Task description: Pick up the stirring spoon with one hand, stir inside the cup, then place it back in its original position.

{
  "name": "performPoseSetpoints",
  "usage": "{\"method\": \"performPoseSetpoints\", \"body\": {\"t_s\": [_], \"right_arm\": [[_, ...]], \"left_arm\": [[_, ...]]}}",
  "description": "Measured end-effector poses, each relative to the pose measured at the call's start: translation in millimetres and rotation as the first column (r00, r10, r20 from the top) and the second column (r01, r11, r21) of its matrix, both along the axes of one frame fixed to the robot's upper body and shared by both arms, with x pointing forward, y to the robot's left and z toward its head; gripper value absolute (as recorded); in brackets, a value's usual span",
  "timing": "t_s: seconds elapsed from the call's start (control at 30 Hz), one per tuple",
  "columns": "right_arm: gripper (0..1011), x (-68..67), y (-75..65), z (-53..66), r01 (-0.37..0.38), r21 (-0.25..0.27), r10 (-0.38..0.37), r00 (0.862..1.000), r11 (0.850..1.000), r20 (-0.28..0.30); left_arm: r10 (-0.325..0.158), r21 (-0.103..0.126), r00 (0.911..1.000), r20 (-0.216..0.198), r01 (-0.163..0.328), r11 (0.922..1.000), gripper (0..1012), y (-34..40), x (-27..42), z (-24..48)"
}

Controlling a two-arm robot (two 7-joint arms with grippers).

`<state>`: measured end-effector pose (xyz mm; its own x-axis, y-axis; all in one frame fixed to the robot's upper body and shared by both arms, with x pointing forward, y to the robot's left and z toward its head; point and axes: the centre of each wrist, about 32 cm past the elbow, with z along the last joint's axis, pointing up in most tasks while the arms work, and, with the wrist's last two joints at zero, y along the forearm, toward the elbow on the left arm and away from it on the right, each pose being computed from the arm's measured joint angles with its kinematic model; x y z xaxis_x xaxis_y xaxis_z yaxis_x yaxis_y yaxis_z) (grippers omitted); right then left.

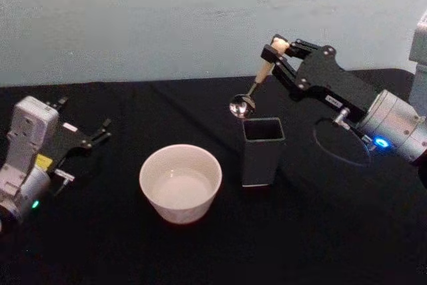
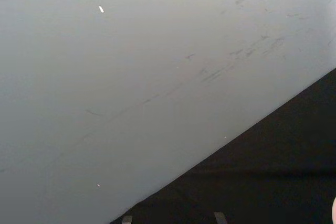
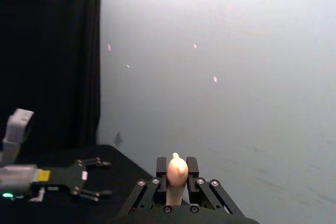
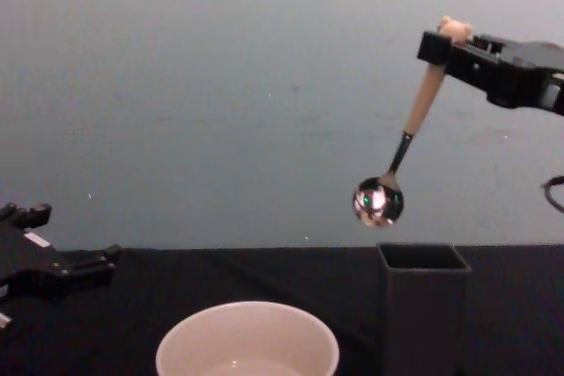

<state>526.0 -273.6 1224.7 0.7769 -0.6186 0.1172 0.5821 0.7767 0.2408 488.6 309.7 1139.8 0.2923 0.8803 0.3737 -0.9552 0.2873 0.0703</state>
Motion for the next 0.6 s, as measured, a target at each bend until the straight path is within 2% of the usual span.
{"method": "performPoseSetpoints", "body": {"t_s": [0.2,0.4,0.6], "right_arm": [[214,2.2,12.3,0.0,-0.050,-0.001,0.050,0.999,0.999,0.015],[214,7.6,34.3,-7.7,-0.125,-0.027,0.126,0.992,0.992,0.006],[214,11.2,48.4,-17.1,-0.169,-0.056,0.169,0.986,0.984,-0.006]], "left_arm": [[0.000,0.000,1.0000,0.000,0.000,1.0000,1001,0.0,0.0,0.0],[0.000,0.000,1.0000,0.000,0.000,1.0000,1001,0.0,0.0,0.0],[0.000,0.000,1.0000,0.000,0.000,1.0000,1001,0.0,0.0,0.0]]}}
